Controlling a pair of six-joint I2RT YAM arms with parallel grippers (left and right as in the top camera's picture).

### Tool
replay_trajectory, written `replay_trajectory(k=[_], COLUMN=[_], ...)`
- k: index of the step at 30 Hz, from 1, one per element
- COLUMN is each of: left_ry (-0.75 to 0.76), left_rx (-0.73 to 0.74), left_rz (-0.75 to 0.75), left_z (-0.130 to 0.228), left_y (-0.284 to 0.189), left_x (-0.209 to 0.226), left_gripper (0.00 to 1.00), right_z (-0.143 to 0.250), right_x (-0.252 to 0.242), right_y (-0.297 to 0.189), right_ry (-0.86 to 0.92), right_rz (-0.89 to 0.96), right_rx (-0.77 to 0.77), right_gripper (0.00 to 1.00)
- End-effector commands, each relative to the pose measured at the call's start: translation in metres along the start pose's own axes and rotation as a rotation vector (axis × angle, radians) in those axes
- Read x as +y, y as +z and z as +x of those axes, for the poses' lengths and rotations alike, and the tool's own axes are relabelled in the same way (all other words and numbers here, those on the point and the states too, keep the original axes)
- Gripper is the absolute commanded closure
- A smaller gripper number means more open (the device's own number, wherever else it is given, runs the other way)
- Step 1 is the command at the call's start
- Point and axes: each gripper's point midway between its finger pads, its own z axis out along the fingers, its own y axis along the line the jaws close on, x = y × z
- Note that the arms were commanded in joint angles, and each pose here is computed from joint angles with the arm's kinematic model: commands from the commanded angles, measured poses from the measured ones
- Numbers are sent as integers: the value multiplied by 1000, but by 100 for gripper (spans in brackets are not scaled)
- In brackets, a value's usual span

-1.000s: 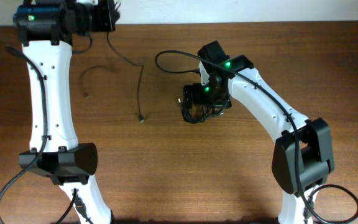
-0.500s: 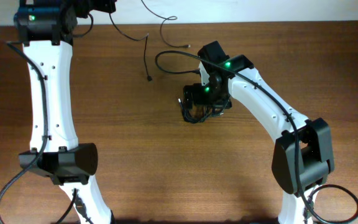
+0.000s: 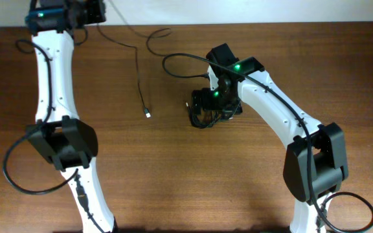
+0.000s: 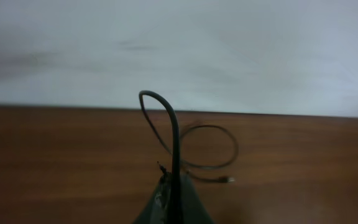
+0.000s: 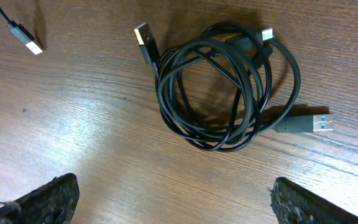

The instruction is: Untangle cables

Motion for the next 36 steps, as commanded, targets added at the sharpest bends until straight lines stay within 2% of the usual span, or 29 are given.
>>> replay_trajectory(k=[1,7,10,11,12,13,14,15,16,19,25,27,29,31,32,34,36], left_ry=[-70,-177,-226,-245,-259,-275,-295,-312,-327,-370,-432,-482,-491,-500,-487,-397,-357], left_rx=[-10,13,36,49,59,70,82,89,95,92,67,65,72,117,162,277,328], left_rz=[-117,-229,-347,-410,-461,-504,-538,-551,-562,-599,-616,-554,-396,-400,-431,-492,-477], left_z=[2,30,55,66,75,84,94,101,108,118,117,116,112,121,131,158,172], left_y=[-4,3,9,7,5,2,-2,-6,-9,-29,-45,-40,-25,-22,-22,-19,-11], left_x=[64,163,220,243,262,279,296,308,318,345,355,343,315,308,308,312,311], left_gripper=[97,93,91,90,84,57,37,28,0,1,1,1,1,0,5,8,8], right_z=[2,4,6,7,8,9,10,10,10,10,12,12,12,12,12,13,13], right_x=[1,0,-1,-1,-1,-2,-2,-2,-2,-2,-3,-3,-3,-3,-3,-1,0], right_y=[2,2,2,2,2,2,2,2,2,2,2,2,2,2,2,2,2], right_ry=[-4,-2,1,2,3,5,6,6,6,6,8,8,8,8,8,8,8], right_rz=[-5,-2,0,2,3,6,7,7,7,7,9,9,9,9,9,-2,-5], right_rx=[12,20,27,32,36,41,45,46,45,43,51,51,52,52,53,57,58], right_gripper=[1,1,1,2,1,1,2,1,1,1,1,1,1,1,1,1,1])
